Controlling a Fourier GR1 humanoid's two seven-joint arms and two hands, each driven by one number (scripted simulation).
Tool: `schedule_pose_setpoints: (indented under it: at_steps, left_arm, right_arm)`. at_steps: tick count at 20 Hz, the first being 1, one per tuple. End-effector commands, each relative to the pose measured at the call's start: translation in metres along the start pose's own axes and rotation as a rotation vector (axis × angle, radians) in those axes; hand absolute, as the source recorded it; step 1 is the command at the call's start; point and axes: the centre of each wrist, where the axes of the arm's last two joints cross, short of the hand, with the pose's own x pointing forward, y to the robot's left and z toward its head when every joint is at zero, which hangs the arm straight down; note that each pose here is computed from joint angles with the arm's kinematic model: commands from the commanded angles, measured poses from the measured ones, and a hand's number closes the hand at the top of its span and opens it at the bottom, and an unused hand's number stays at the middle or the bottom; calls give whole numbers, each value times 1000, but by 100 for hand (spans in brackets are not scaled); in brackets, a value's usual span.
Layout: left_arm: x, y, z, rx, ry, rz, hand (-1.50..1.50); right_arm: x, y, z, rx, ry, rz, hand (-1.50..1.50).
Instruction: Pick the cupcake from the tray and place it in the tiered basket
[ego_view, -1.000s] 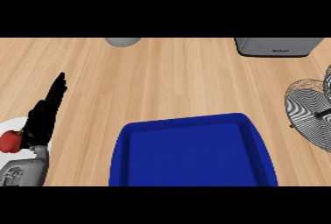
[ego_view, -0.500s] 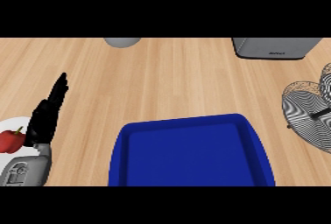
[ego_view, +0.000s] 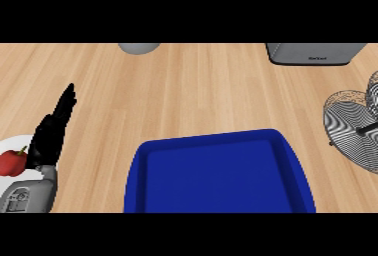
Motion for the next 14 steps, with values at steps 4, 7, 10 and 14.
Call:
schedule_pose_setpoints:
  at_steps: [4, 7, 10, 14]
  left_arm:
    - [-16, 2, 5, 2, 10, -2, 0]
    - [-6, -9, 1, -5, -5, 5, 0]
    - [-10, 1, 14, 4, 10, 10, 0]
    - [0, 11, 3, 0, -24, -4, 0]
  right_arm:
    - [-16, -76, 27, -65, 172, -97, -150]
    - [-29, -106, 57, -57, 218, -163, -150]
    - [-38, -133, 90, -25, 233, -176, -150]
    - [-53, -142, 117, -28, 227, -205, -150]
